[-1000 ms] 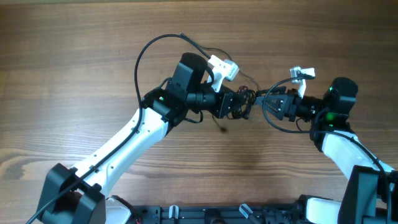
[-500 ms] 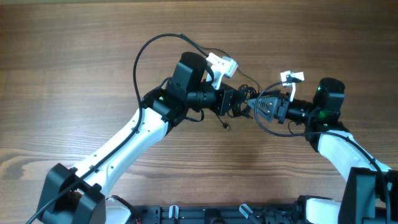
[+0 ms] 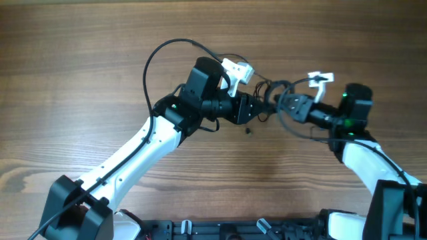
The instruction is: Untangle cables
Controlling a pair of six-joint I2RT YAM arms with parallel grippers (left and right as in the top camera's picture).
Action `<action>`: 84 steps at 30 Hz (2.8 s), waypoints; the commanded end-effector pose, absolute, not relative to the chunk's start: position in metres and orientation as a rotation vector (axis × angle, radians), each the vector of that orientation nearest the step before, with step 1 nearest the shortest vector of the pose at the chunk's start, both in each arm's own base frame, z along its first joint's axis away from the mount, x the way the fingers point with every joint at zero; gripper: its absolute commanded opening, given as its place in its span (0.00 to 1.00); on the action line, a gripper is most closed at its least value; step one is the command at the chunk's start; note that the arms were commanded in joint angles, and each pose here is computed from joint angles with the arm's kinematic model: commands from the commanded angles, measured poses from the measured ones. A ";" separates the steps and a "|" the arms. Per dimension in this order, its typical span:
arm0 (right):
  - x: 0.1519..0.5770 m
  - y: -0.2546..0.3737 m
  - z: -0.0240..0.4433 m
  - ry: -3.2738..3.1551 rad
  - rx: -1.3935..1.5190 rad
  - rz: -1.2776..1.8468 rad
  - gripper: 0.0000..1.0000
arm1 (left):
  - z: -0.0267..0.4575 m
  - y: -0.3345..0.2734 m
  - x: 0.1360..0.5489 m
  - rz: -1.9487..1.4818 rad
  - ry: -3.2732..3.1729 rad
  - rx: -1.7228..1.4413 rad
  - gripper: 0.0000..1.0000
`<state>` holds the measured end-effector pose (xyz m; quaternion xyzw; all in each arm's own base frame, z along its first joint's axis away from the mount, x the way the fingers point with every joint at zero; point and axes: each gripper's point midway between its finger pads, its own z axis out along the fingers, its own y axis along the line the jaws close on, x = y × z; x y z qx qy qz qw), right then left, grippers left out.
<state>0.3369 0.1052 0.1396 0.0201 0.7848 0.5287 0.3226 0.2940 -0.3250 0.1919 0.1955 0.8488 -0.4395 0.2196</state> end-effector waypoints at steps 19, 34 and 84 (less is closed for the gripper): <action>0.280 0.106 0.195 1.783 -0.472 1.683 0.04 | 0.208 -0.326 0.331 -1.602 2.400 -1.242 0.96; 0.296 0.093 0.194 1.882 -0.217 1.718 0.04 | 0.139 -0.360 0.355 -1.516 2.451 -1.052 0.04; 0.287 -0.033 0.164 2.083 0.609 0.507 1.00 | 0.220 -0.201 0.367 -0.990 2.353 -0.289 1.00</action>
